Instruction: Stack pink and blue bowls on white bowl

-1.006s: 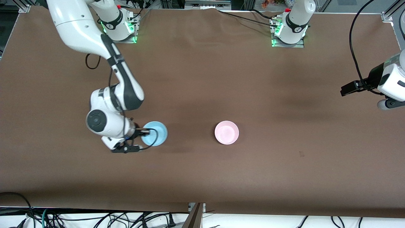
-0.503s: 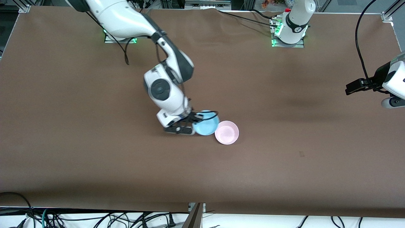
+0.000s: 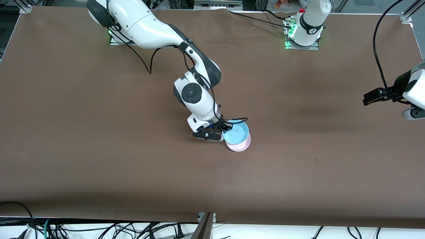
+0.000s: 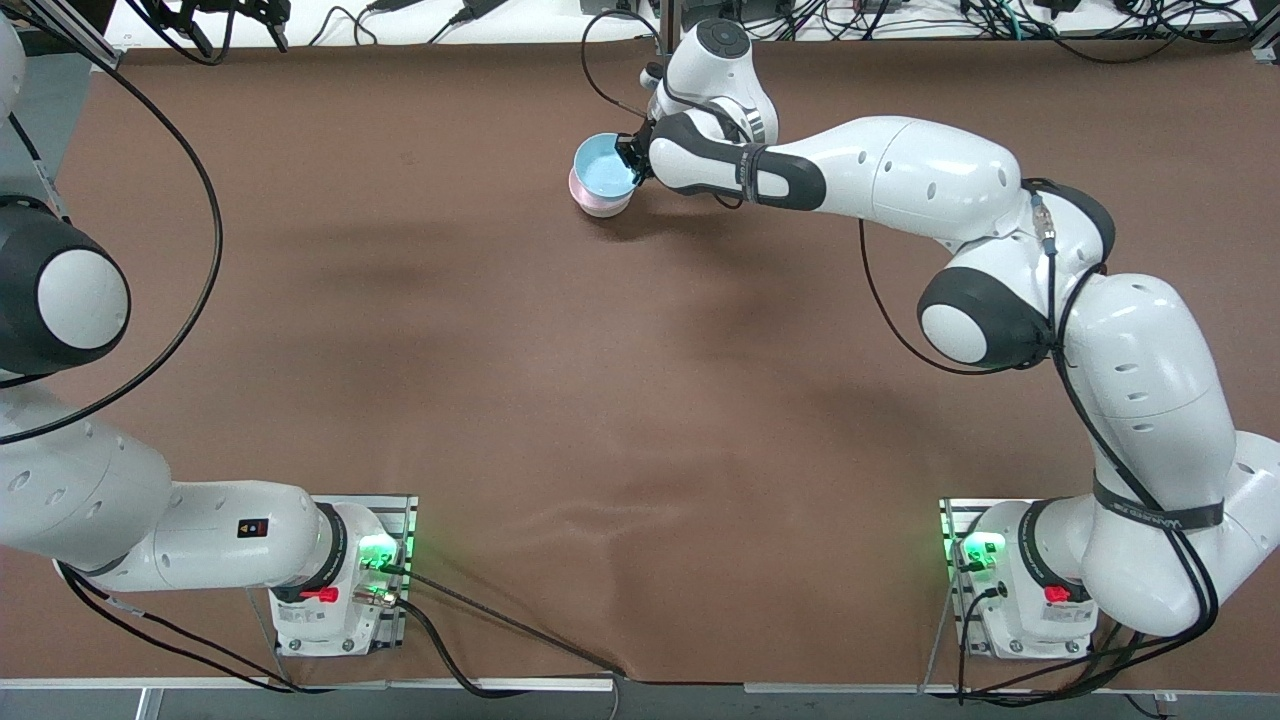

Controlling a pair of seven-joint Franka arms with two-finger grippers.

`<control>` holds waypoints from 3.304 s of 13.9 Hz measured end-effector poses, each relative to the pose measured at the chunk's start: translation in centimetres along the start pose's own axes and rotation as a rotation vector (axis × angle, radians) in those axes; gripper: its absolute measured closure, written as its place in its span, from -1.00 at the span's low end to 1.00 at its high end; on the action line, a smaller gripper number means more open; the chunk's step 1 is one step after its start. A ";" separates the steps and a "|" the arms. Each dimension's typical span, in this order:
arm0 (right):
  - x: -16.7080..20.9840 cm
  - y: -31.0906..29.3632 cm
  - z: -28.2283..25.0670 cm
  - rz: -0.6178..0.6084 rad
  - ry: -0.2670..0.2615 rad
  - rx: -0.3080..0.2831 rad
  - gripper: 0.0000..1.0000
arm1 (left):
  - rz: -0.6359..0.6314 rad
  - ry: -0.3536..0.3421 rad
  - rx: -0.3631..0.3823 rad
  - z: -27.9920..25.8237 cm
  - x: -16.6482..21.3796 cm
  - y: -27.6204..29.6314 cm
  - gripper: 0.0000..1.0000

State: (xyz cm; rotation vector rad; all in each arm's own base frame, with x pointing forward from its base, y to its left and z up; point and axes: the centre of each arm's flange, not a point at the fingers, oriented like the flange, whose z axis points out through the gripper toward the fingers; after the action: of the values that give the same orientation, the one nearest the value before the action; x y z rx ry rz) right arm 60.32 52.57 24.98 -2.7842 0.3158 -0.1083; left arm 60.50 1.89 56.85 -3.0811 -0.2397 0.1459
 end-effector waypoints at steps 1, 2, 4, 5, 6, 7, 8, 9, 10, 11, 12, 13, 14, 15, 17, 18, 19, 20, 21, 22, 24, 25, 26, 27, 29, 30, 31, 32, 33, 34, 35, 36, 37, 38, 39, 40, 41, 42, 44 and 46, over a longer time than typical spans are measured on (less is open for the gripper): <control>0.1 -0.1 0.2 0.000 0.002 0.003 0.94 | -0.002 0.000 0.000 0.0 0.0 -0.1 -1.00; 0.2 -0.3 0.3 -0.002 0.006 0.009 0.94 | -0.002 -0.001 0.000 0.1 0.1 -0.1 -1.00; 0.5 -1.0 0.1 -0.005 0.023 0.031 0.94 | -0.002 -0.007 0.001 0.4 0.3 -0.1 -1.00; 0.6 -1.2 0.3 -0.004 0.034 0.045 0.94 | -0.002 -0.009 0.001 0.6 0.3 -0.1 -1.00; 0.5 -1.3 0.6 -0.002 0.040 0.054 0.94 | -0.002 -0.010 0.001 0.6 0.4 -0.1 -1.00; 0.2 -1.4 1.2 -0.003 0.041 0.056 0.94 | -0.002 -0.011 0.001 0.7 0.4 -0.1 -1.00; -0.1 -1.5 1.7 -0.005 0.040 0.055 0.94 | -0.002 -0.011 0.001 0.7 0.5 -0.1 -1.00; -0.4 -1.5 2.0 -0.006 0.039 0.055 0.94 | -0.002 -0.010 0.000 0.6 0.5 0.0 -1.00; -0.4 -1.5 2.2 -0.007 0.040 0.054 0.94 | -0.001 -0.005 -0.007 0.4 0.6 0.1 -1.00; -0.2 -1.4 2.2 -0.007 0.044 0.050 0.94 | 0.001 -0.001 -0.018 0.2 0.6 0.3 -1.00; -0.1 -1.2 2.2 -0.006 0.047 0.046 0.94 | 0.002 0.000 -0.025 0.1 0.6 0.4 -1.00; 0.1 -1.1 2.2 -0.006 0.047 0.040 0.94 | 0.004 -0.001 -0.027 0.2 0.7 0.5 -1.00; 0.2 -0.9 2.2 -0.005 0.045 0.033 0.94 | 0.005 -0.003 -0.027 0.3 0.7 0.6 -1.00; 0.3 -0.8 2.2 -0.004 0.045 0.027 0.94 | 0.006 -0.004 -0.027 0.3 0.8 0.7 -1.00; 0.5 -0.7 2.1 -0.004 0.046 0.022 0.94 | 0.007 -0.006 -0.027 0.5 0.9 0.8 -1.00; 0.4 -0.7 2.2 -0.005 0.044 0.020 0.94 | 0.008 -0.006 -0.027 0.5 0.9 0.8 -1.00; 0.3 -0.8 2.2 -0.006 0.043 0.018 0.94 | 0.009 -0.006 -0.027 0.5 0.9 0.9 -1.00; 0.3 -0.8 2.2 -0.009 0.043 0.016 0.94 | 0.011 -0.006 -0.027 0.5 0.9 1.0 -1.00; 0.2 -0.8 2.3 -0.011 0.043 0.015 0.94 | 0.012 -0.005 -0.028 0.5 0.9 1.0 -1.00; 0.2 -0.8 2.3 -0.012 0.041 0.012 0.94 | 0.012 -0.005 -0.028 0.4 0.9 1.0 -1.00; 0.1 -0.7 2.4 -0.012 0.032 0.000 0.94 | 0.012 -0.004 -0.028 0.4 1.0 1.0 -1.00; 0.0 -0.6 2.5 -0.012 0.026 -0.006 0.94 | 0.011 -0.004 -0.028 0.4 1.0 1.0 -1.00; 0.0 -0.6 2.6 -0.012 0.022 -0.010 0.94 | 0.009 -0.004 -0.028 0.4 1.0 0.8 -1.00; -0.1 -0.6 2.6 -0.012 0.021 -0.013 0.94 | 0.006 -0.004 -0.028 0.4 1.0 0.7 -1.00; -0.1 -0.5 2.6 -0.013 0.019 -0.014 0.94 | 0.006 -0.004 -0.028 0.4 1.0 0.7 -1.00; -0.1 -0.5 2.6 -0.013 0.019 -0.015 0.94 | 0.006 -0.004 -0.028 0.4 1.0 0.7 -1.00; -0.1 -0.6 2.6 -0.013 0.019 -0.015 0.94 | 0.006 -0.004 -0.028 0.4 1.0 0.7 -1.00; -0.1 -0.6 2.6 -0.013 0.019 -0.015 0.93 | 0.006 -0.004 -0.028 0.4 1.0 0.7 -1.00; -0.1 -0.6 2.6 -0.013 0.019 -0.015 0.79 | 0.006 -0.004 -0.028 0.4 1.0 0.7 -1.00; -0.1 -0.6 2.6 -0.013 0.019 -0.014 0.62 | 0.006 -0.004 -0.028 0.4 1.0 0.7 -1.00; -0.1 -0.6 2.5 -0.013 0.020 -0.013 0.39 | 0.007 -0.004 -0.028 0.4 1.0 0.8 -1.00; -0.1 -0.7 2.4 -0.013 0.022 -0.011 0.22 | 0.009 -0.004 -0.028 0.4 1.0 0.8 -1.00; 0.0 -0.8 2.3 -0.014 0.023 -0.008 -0.02 | 0.010 -0.004 -0.028 0.4 1.0 0.9 -1.00; 0.0 -0.8 2.2 -0.014 0.021 -0.010 -0.21 | 0.010 -0.004 -0.028 0.4 1.0 0.9 -1.00; 0.0 -0.8 2.2 -0.014 0.015 -0.018 -0.31 | 0.010 -0.004 -0.028 0.4 1.0 0.9 -1.00; 0.0 -0.9 1.9 -0.015 0.012 -0.022 -0.31 | 0.010 -0.004 -0.028 0.4 1.0 0.9 -1.00; 0.3 -1.0 1.3 -0.015 0.010 -0.030 -0.46 | 0.010 -0.004 -0.028 0.4 1.0 1.0 -1.00; 0.8 -1.0 0.4 -0.015 0.013 -0.044 -0.62 | 0.011 -0.004 -0.028 0.4 1.0 1.0 -1.00; 2.5 -0.9 -3.2 -0.016 0.033 -0.080 -0.98 | 0.014 -0.003 -0.028 0.4 1.0 1.1 -1.00; 4.7 -0.3 -8.6 -0.028 0.042 -0.127 -1.00 | 0.016 -0.002 -0.028 0.3 0.9 1.3 -1.00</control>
State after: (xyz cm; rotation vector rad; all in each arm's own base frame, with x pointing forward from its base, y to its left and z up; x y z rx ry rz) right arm 63.98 48.99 33.29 -2.9161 0.3036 -0.1584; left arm 61.60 0.77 56.36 -3.1116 -0.2185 0.1481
